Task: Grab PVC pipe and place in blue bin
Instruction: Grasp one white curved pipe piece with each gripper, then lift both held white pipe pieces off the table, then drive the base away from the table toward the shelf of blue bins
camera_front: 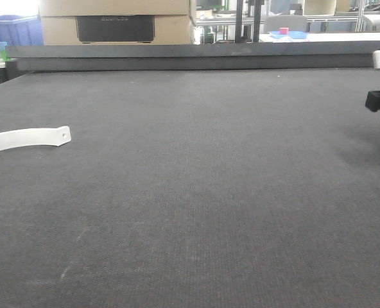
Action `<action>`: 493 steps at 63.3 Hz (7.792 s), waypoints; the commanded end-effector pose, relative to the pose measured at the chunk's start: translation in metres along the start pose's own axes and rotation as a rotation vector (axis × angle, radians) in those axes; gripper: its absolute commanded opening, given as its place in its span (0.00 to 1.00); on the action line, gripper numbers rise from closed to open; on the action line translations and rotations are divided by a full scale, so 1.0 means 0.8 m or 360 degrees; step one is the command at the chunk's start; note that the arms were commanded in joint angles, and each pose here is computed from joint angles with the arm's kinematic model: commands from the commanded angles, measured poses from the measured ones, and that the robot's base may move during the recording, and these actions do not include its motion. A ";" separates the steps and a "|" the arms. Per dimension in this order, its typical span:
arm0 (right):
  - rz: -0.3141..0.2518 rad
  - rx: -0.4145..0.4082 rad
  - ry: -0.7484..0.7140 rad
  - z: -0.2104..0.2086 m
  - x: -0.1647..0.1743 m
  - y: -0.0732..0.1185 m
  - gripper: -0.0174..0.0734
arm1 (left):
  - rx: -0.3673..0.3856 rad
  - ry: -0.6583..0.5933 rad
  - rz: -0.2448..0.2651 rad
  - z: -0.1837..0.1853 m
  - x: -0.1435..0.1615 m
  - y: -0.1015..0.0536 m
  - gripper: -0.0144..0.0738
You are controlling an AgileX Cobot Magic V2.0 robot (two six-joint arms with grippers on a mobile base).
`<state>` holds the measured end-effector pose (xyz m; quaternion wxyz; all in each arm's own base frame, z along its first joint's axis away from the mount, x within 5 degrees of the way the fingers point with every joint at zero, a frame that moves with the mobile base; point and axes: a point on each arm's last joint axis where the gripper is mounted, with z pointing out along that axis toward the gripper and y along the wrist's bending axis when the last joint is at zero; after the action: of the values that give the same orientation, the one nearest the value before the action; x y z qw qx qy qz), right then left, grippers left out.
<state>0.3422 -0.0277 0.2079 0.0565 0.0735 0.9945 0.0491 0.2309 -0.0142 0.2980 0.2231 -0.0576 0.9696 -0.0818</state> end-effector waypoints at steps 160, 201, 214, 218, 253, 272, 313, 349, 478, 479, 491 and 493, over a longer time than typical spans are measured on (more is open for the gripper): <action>-0.0282 -0.0101 -0.1351 -0.224 0.167 0.037 0.01 | 0.0207 -0.0604 0.0327 -0.038 -0.042 -0.086 0.04; -0.0277 -0.0143 -0.1983 -0.219 0.289 0.016 0.01 | 0.0226 -0.1522 0.0123 -0.104 0.055 -0.009 0.04; -0.0277 -0.0145 -0.1999 -0.221 0.292 0.015 0.01 | 0.0109 -0.1679 0.0034 -0.134 0.071 0.011 0.04; -0.0278 -0.0145 -0.2002 -0.221 0.292 0.016 0.01 | 0.0060 -0.1667 0.0090 -0.137 0.077 0.012 0.04; -0.0269 -0.0150 -0.2161 -0.232 0.289 0.016 0.01 | -0.0086 -0.1803 0.0302 -0.156 0.091 0.014 0.04; -0.0270 -0.0149 -0.2154 -0.232 0.289 0.016 0.01 | -0.0080 -0.1803 0.0296 -0.156 0.091 0.014 0.04; -0.0270 -0.0149 -0.2154 -0.232 0.289 0.016 0.01 | -0.0080 -0.1803 0.0296 -0.156 0.091 0.014 0.04; -0.0270 -0.0149 -0.2154 -0.232 0.289 0.016 0.01 | -0.0080 -0.1803 0.0296 -0.156 0.091 0.014 0.04; -0.0270 -0.0149 -0.2154 -0.232 0.289 0.016 0.01 | -0.0080 -0.1803 0.0296 -0.156 0.091 0.014 0.04; -0.0270 -0.0149 -0.2154 -0.232 0.289 0.016 0.01 | -0.0080 -0.1803 0.0296 -0.156 0.091 0.014 0.04; -0.0270 -0.0149 -0.2154 -0.232 0.289 0.016 0.01 | -0.0080 -0.1803 0.0296 -0.156 0.091 0.014 0.04; -0.0270 -0.0149 -0.2154 -0.232 0.289 0.016 0.01 | -0.0080 -0.1803 0.0296 -0.156 0.091 0.014 0.04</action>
<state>0.0951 0.0037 0.3647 0.6594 0.0122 0.7508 0.0379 0.1111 0.0024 0.3721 0.7004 -0.0104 0.7137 0.0076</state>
